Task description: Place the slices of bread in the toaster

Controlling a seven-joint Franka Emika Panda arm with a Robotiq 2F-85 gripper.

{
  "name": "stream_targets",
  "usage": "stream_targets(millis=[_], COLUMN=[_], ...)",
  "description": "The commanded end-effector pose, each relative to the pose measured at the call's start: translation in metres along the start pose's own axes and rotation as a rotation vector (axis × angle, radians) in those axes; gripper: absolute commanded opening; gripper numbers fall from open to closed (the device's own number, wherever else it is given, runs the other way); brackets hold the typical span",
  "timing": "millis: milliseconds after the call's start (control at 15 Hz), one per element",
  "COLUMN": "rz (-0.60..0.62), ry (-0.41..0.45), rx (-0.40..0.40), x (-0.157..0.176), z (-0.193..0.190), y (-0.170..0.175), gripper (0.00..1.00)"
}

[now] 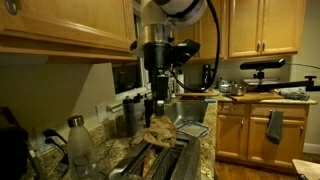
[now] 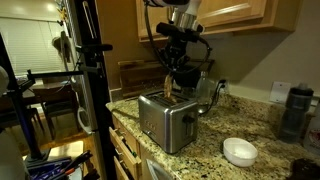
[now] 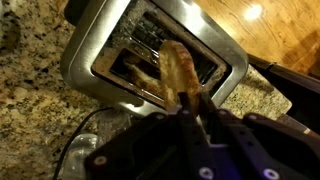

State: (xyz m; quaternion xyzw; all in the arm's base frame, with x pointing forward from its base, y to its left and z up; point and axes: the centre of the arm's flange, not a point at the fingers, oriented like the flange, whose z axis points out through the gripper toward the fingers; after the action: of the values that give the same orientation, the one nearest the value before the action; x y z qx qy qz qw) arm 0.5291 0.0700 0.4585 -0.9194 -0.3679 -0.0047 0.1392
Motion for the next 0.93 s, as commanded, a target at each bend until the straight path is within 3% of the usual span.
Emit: stream_targets(millis=[0,867], rz=[-0.067,-0.247], ry=[-0.043,-0.181], rx=[0.007,-0.009], x=[0.013,0.013], z=[-0.008,0.004], y=[-0.007,0.002], gripper=[0.10,0.10])
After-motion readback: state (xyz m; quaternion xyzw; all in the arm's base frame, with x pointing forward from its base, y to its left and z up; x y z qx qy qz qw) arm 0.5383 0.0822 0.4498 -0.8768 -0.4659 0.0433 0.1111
